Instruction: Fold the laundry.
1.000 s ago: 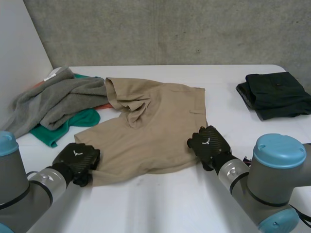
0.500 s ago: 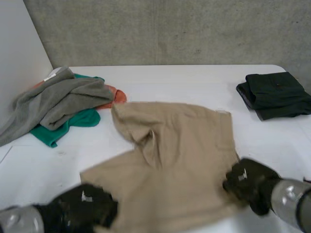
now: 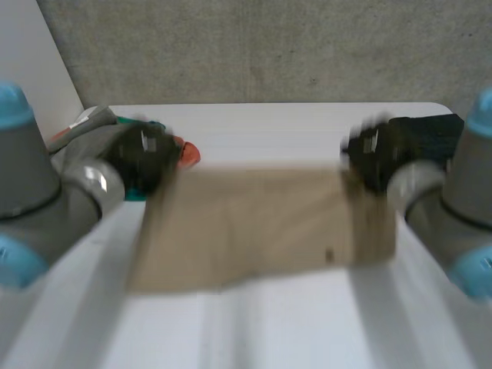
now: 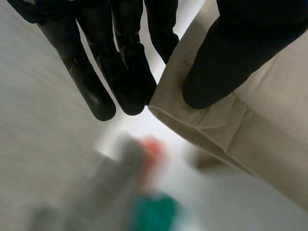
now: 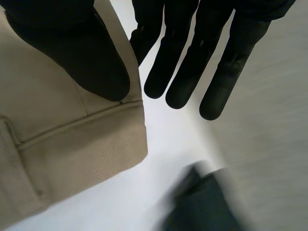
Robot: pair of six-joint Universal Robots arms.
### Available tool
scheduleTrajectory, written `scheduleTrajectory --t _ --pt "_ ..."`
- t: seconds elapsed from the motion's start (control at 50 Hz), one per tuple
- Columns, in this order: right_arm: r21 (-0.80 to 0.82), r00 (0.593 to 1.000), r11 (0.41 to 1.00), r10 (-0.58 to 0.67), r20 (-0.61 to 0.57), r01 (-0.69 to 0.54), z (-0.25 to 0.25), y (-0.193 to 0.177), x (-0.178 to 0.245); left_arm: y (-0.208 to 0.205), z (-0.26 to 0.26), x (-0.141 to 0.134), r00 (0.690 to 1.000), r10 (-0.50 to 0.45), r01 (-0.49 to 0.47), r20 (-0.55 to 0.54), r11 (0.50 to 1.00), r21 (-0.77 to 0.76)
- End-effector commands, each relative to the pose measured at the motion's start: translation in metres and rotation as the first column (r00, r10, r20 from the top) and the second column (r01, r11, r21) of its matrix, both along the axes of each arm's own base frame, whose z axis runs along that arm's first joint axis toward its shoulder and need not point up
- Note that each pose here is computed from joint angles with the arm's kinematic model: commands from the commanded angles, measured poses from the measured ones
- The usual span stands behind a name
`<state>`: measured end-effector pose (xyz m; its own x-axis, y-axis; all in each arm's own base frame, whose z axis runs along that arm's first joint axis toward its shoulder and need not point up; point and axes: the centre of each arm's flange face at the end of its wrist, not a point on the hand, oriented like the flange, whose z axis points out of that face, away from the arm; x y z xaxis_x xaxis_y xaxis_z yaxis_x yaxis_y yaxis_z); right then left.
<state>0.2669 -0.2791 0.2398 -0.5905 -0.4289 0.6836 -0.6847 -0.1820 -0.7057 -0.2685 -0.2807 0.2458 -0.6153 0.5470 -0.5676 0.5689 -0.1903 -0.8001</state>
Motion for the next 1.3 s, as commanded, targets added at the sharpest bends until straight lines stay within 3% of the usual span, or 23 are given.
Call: scheduleTrajectory --t 0.02,0.04,0.06,0.08,0.14,0.24,0.32,0.44,0.52,0.54,0.6,0.72,0.86,0.9,0.92,0.96,0.98,1.02,1.08,1.14,1.22,1.24,1.3 --pt "-0.507 0.853 0.852 0.164 0.496 0.131 0.136 -0.042 0.020 -0.037 0.145 -0.011 0.889 -0.139 -0.106 -0.436 0.864 -0.492" --pt "-0.544 0.823 0.828 0.210 0.528 0.138 0.146 -0.042 0.020 -0.036 0.161 -0.010 0.856 -0.179 -0.123 -0.486 0.841 -0.526" --pt "-0.582 0.792 0.801 0.260 0.553 0.144 0.156 -0.041 0.021 -0.035 0.186 -0.008 0.784 -0.256 -0.153 -0.566 0.804 -0.575" --pt "-0.639 0.734 0.752 0.342 0.587 0.161 0.171 -0.039 0.022 -0.036 0.193 -0.007 0.753 -0.282 -0.162 -0.595 0.797 -0.582" --pt "-0.682 0.689 0.709 0.403 0.603 0.183 0.182 -0.036 0.023 -0.043 0.201 -0.001 0.694 -0.291 -0.177 -0.658 0.817 -0.549" --pt "-0.662 0.693 0.722 0.374 0.616 0.199 0.176 -0.047 0.027 -0.058 0.174 -0.002 0.743 -0.176 -0.171 -0.646 0.883 -0.438" --pt "-0.573 0.737 0.802 0.285 0.613 0.167 0.145 -0.063 0.027 -0.066 0.125 -0.005 0.798 -0.065 -0.139 -0.599 0.948 -0.287" --pt "-0.413 0.803 0.907 0.185 0.566 0.082 0.085 -0.073 0.034 -0.057 0.046 -0.018 0.863 -0.035 -0.022 -0.503 0.994 -0.107" --pt "-0.243 0.881 0.970 0.089 0.465 0.030 0.024 -0.072 0.035 -0.041 -0.005 -0.025 0.900 -0.051 0.062 -0.434 0.998 0.013" --pt "-0.166 0.916 0.986 0.051 0.398 0.017 -0.003 -0.068 0.033 -0.037 -0.013 -0.025 0.907 -0.051 0.072 -0.418 0.997 0.035" --pt "-0.036 0.965 0.999 0.003 0.261 0.007 -0.042 -0.057 0.027 -0.019 -0.044 -0.020 0.939 -0.028 0.082 -0.344 0.987 0.142" --pt "0.195 0.999 0.981 -0.010 0.033 0.003 -0.073 -0.021 0.008 0.038 -0.065 -0.001 0.985 -0.014 0.075 -0.171 0.932 0.354" --pt "0.494 0.967 0.868 0.084 -0.239 0.047 -0.070 0.050 -0.031 0.105 -0.054 0.023 0.995 -0.099 0.074 0.024 0.859 0.506" --pt "0.559 0.943 0.828 0.147 -0.300 0.049 -0.065 0.077 -0.044 0.133 -0.049 0.035 0.980 -0.163 0.063 0.118 0.807 0.587" --pt "0.576 0.934 0.816 0.170 -0.314 0.045 -0.064 0.086 -0.048 0.154 -0.047 0.044 0.956 -0.226 0.050 0.186 0.751 0.658" --pt "0.602 0.900 0.799 0.263 -0.348 -0.001 -0.061 0.111 -0.056 0.172 -0.044 0.052 0.927 -0.293 0.036 0.236 0.694 0.719" --pt "0.607 0.887 0.795 0.293 -0.357 -0.018 -0.061 0.117 -0.058 0.189 -0.038 0.059 0.896 -0.358 0.027 0.262 0.633 0.773" --pt "0.614 0.856 0.786 0.362 -0.370 -0.067 -0.059 0.132 -0.064 0.198 -0.035 0.061 0.875 -0.401 0.039 0.271 0.616 0.787" --pt "0.625 0.840 0.770 0.418 -0.346 -0.126 -0.055 0.142 -0.065 0.196 -0.032 0.057 0.875 -0.404 0.091 0.269 0.681 0.726" --pt "0.629 0.853 0.764 0.418 -0.312 -0.144 -0.054 0.136 -0.061 0.173 -0.029 0.048 0.892 -0.368 0.126 0.264 0.761 0.637" --pt "0.564 0.917 0.817 0.311 -0.250 -0.123 -0.053 0.099 -0.046 0.129 -0.031 0.029 0.916 -0.309 0.135 0.256 0.837 0.530" --pt "0.508 0.948 0.857 0.230 -0.220 -0.090 -0.050 0.076 -0.039 0.119 -0.030 0.024 0.924 -0.288 0.129 0.250 0.853 0.506" --pt "0.415 0.982 0.910 0.086 -0.169 -0.008 -0.047 0.041 -0.031 0.078 -0.028 0.004 0.958 -0.201 0.107 0.207 0.915 0.390"
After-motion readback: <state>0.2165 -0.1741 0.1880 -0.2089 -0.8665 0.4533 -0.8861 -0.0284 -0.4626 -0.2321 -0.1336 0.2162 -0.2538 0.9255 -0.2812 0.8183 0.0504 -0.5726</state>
